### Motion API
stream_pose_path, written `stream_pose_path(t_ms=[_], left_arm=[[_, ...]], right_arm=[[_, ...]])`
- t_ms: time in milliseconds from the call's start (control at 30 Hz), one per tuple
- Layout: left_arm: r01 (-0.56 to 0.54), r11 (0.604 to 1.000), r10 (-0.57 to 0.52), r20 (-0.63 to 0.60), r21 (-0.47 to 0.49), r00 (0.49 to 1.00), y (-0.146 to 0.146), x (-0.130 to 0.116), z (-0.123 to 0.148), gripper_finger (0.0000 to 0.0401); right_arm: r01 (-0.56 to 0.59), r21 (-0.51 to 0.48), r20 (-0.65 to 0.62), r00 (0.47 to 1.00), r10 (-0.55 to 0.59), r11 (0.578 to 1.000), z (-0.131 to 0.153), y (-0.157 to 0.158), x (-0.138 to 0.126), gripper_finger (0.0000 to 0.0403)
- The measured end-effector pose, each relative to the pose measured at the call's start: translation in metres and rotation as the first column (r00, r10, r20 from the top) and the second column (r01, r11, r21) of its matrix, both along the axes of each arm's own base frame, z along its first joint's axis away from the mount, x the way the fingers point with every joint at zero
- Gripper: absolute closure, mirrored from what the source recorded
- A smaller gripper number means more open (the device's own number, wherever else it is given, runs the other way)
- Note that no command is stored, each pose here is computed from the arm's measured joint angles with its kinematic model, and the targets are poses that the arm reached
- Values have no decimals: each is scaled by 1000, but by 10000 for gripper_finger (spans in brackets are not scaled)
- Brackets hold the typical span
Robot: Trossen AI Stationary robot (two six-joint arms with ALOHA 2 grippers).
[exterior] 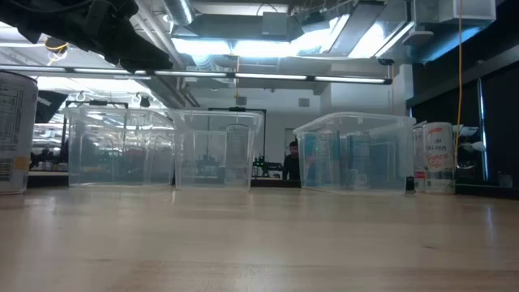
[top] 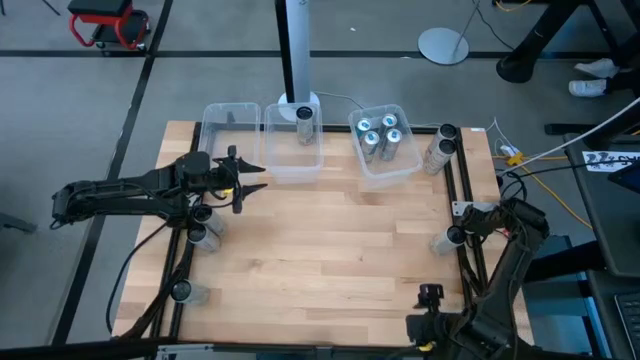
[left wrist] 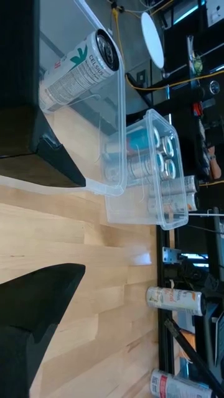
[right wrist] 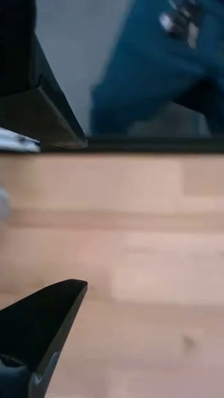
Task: Sort soda cans
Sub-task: Put the bottom right white-pink soda can into the top center transparent bin
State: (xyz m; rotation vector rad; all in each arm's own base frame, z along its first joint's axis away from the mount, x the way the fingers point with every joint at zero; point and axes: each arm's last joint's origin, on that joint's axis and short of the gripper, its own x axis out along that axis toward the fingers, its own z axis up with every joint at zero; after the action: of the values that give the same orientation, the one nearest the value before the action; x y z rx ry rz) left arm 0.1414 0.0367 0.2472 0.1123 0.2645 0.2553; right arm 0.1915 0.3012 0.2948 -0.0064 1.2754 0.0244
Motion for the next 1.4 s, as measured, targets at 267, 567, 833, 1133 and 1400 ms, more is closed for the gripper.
stream_pose_path(t_ms=[267, 567, 833, 1133, 1400], left_arm=[[0, 1000, 0, -2, 0, 1000, 0, 0, 0, 201], [1, 1000, -1, -5, 2, 1000, 0, 0, 0, 201], [1, 1000, -1, -6, 3, 1000, 0, 0, -1, 201], [1, 1000, -1, -9, -1, 1000, 0, 0, -1, 201], [1, 1000, -1, -12, 1, 1000, 0, 0, -1, 201]], right_arm=[[-37, 37, -170, 984, 43, 999, -1, -9, 4, 40], [37, 55, -333, 943, -17, 998, 0, 1, -30, 40], [10, 10, -472, 882, -4, 1000, 1, 1, -52, 40], [-9, -10, -542, 840, 3, 1000, -5, -1, -59, 40], [-35, -49, -584, 811, -1, 998, -21, -1, -70, 40]])
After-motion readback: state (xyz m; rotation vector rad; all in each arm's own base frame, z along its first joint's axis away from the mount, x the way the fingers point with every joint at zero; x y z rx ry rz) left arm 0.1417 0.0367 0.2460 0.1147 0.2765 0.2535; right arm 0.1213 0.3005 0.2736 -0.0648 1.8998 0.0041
